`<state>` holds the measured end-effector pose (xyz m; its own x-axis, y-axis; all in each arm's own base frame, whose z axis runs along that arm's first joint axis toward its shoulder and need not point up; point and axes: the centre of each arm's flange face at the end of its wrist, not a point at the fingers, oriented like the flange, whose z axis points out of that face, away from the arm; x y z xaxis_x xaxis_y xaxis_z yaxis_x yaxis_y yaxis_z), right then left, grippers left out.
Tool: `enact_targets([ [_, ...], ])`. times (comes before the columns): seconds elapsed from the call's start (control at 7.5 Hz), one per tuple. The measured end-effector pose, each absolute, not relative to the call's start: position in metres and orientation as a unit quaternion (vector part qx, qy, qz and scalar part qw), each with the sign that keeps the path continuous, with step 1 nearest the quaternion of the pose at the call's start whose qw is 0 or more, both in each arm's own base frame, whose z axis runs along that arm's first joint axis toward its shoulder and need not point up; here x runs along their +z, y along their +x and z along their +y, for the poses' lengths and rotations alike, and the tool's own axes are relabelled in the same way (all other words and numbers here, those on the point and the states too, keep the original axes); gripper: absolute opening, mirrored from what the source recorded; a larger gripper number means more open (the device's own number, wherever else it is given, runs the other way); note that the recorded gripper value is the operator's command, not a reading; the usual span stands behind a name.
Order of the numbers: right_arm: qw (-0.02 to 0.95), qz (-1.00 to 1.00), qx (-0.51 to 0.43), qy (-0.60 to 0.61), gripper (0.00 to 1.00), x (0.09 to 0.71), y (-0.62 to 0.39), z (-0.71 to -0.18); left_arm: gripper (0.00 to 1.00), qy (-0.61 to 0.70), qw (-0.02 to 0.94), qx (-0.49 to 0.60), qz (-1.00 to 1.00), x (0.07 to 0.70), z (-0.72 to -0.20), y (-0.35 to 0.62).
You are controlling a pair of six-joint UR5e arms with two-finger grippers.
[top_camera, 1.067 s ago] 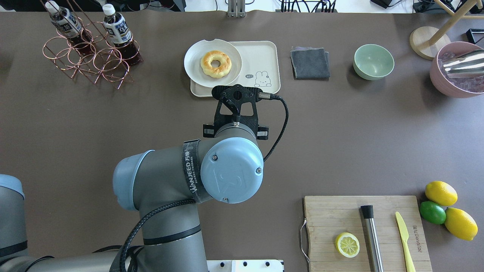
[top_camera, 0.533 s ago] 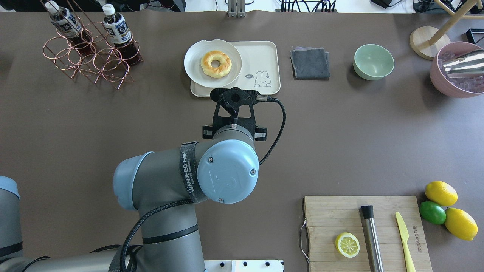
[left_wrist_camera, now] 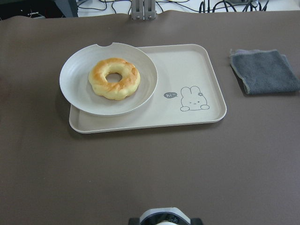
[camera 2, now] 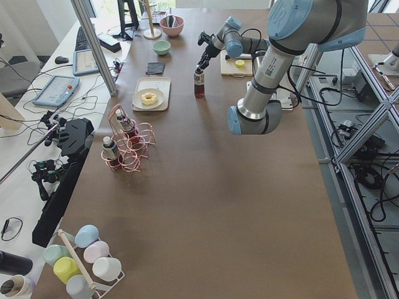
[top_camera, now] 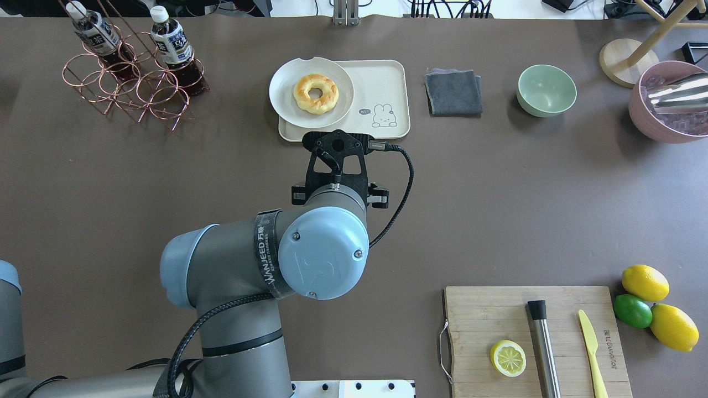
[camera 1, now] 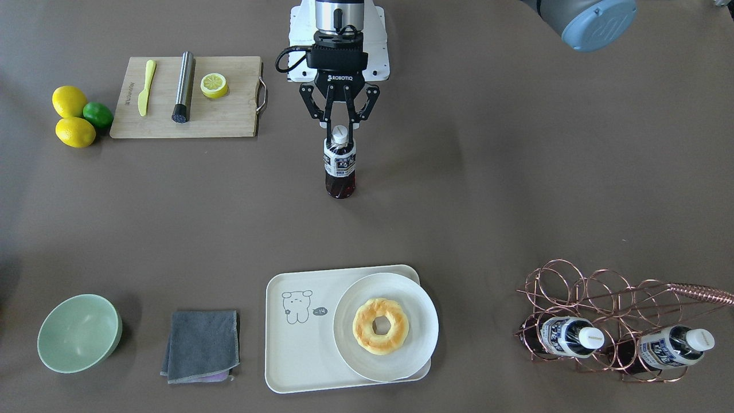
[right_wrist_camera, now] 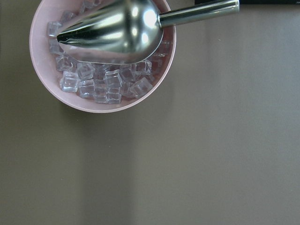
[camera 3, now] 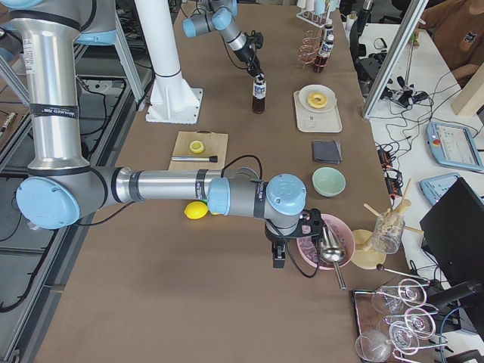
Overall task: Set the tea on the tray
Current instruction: 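Carry the bottle toward the table center and set it down upright, then open the left gripper and withdraw the left arm to rest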
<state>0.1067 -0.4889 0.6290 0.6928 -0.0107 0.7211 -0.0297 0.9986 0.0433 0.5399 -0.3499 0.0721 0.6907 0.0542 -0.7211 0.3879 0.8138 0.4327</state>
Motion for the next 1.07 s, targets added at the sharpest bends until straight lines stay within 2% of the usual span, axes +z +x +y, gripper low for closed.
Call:
enact_targets([
  [0.67,0.919,-0.393,0.004,0.028,1.0,0.626,0.107,-0.49,0.97,0.299,0.866,-0.086,0.392,0.062,-0.353,0.521],
  [1.07,0.919,-0.393,0.003,0.036,1.0,0.617,0.107,-0.492,0.97,0.293,0.866,-0.073,0.398,0.066,-0.403,0.469],
])
